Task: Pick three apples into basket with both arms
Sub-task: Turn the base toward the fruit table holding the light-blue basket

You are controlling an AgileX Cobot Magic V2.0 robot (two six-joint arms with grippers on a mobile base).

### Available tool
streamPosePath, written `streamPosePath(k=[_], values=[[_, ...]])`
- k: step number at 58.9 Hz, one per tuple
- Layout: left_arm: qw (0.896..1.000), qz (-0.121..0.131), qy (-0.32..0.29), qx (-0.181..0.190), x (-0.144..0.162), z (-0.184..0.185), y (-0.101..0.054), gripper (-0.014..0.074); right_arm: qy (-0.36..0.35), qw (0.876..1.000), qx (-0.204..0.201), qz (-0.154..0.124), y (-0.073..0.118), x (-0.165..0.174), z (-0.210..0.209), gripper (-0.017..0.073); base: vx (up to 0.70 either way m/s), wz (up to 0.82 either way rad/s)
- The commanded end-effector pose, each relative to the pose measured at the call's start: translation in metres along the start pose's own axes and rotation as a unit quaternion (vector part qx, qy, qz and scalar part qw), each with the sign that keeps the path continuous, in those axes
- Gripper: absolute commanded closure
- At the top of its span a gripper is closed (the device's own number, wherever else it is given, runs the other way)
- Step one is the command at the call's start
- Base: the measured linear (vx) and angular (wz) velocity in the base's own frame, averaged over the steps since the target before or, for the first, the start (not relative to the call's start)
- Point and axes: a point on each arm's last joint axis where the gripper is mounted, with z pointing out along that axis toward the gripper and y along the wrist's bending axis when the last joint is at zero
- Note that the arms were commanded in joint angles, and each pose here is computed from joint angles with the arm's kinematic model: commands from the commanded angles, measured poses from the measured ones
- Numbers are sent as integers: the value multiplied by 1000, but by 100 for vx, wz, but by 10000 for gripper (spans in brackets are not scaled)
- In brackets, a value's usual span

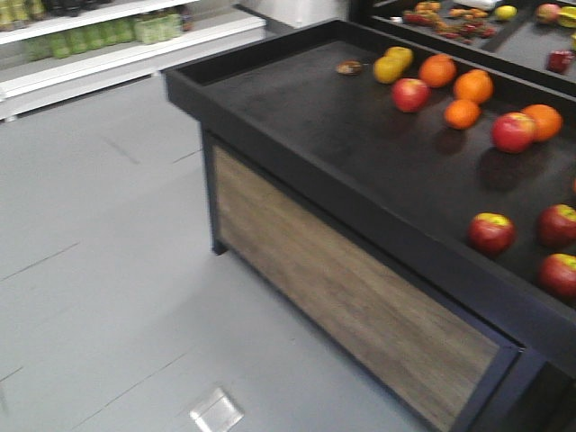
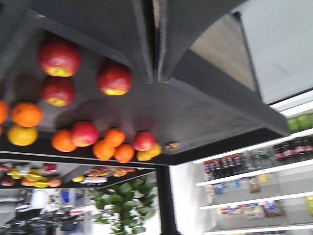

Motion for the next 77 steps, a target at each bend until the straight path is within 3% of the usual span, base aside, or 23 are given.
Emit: streamPosePath(k=[1,77], values=[[998,-8,-55,-5,-16,-3,0,599,-37,999,-2,-9,0,-3,-1,568,14,-58],[998,-8,-55,-5,-16,-3,0,599,-37,999,-2,-9,0,-3,-1,568,10,-45]])
